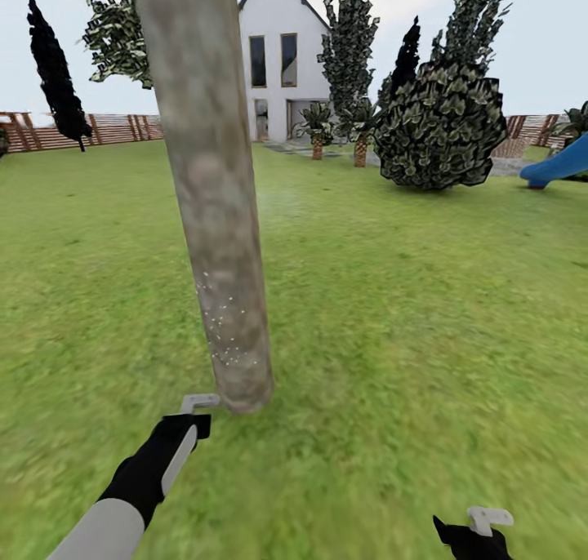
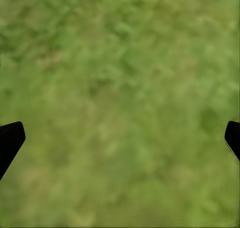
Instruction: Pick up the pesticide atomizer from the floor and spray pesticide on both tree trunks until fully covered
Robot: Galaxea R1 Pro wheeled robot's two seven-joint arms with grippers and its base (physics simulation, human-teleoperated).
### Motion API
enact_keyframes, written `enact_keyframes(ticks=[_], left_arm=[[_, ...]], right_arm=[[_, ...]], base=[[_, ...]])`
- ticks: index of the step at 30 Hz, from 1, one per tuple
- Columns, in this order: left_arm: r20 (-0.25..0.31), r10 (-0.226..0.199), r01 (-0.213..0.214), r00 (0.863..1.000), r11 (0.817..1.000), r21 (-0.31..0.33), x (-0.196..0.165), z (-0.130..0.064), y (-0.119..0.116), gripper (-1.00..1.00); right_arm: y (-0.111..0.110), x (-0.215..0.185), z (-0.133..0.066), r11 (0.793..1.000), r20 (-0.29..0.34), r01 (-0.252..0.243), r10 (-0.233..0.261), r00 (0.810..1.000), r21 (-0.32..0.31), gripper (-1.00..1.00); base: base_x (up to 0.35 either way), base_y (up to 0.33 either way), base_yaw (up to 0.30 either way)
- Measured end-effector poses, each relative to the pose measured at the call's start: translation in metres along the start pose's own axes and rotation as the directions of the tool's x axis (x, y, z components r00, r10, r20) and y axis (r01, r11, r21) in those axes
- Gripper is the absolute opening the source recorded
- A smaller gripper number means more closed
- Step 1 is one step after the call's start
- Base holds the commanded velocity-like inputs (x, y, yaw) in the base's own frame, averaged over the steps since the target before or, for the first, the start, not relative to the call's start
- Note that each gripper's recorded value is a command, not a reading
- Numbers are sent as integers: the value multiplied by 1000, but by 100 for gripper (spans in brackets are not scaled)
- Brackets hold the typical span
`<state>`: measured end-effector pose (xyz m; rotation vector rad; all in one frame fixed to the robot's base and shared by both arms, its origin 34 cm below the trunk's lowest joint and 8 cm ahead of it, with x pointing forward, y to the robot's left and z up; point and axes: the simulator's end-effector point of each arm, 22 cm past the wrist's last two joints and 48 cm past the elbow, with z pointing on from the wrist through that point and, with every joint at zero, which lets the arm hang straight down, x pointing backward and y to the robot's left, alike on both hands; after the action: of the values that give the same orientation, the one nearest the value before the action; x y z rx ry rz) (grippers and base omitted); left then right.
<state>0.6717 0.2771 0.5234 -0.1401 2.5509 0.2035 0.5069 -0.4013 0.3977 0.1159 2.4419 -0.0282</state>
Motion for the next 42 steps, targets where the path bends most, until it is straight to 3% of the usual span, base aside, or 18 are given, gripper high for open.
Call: enact_keyframes(ticks=[34,42], left_arm=[[1,5,-5,1000,1000,-8,0,0,3,-100],[0,5,-5,1000,1000,-9,0,0,4,-100]], right_arm=[[0,0,0,1000,0,1,-1,1000,0,100],[0,0,0,1000,0,2,-2,1000,0,100]], base=[[33,-275,71],[49,-270,223]])
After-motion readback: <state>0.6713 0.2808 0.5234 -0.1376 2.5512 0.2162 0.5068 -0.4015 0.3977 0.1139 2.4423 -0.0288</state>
